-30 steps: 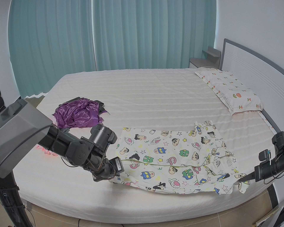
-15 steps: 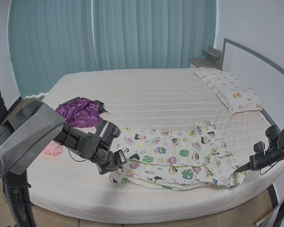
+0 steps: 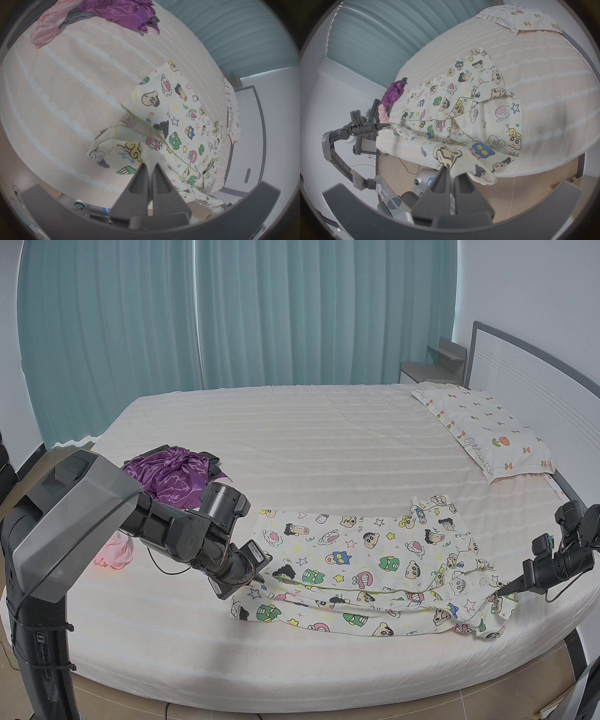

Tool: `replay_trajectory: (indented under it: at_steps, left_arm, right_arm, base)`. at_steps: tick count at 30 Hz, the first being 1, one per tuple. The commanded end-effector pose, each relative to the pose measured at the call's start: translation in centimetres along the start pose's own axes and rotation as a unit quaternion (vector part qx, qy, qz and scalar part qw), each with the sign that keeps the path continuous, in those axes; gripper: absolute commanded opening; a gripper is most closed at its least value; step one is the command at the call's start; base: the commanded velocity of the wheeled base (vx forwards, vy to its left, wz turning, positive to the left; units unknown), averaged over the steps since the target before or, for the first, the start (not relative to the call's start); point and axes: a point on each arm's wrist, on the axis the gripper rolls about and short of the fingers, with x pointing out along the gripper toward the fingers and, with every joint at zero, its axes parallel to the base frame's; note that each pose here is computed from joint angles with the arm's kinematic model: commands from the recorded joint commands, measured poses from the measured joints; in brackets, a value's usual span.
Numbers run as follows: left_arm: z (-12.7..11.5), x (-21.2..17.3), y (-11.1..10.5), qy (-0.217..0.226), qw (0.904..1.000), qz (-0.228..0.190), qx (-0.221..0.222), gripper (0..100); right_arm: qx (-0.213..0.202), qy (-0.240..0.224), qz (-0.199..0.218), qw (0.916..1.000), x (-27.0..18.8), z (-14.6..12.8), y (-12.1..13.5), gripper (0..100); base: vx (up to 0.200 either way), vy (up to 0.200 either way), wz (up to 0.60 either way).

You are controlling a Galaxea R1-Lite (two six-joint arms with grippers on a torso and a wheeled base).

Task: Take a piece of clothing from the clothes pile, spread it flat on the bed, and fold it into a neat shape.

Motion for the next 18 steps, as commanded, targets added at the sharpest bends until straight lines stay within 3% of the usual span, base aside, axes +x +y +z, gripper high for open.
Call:
replay_trajectory:
  at_steps: [1,7,18]
  left_arm:
    - [1.3,-0.4,1.0,0.017,0.9991,-0.009,-0.038,0]
    - [1.8,-0.5,1.2,0.036,0.9975,-0.02,-0.058,0]
    - [2.3,0.3,1.2,0.0,0.9979,-0.001,-0.064,0]
  right_arm:
    - [0.017,0.009,-0.012,0.9997,0.4,-0.2,-1.1,0]
    - [0.019,0.016,-0.012,0.9996,0.8,-0.2,-1.3,0]
    - [0.017,0.009,-0.013,0.9997,1.1,0.8,-1.7,0]
  base:
    - [0.0,0.0,0.0]
    - [0.0,0.0,0.0]
    - [0.0,0.0,0.0]
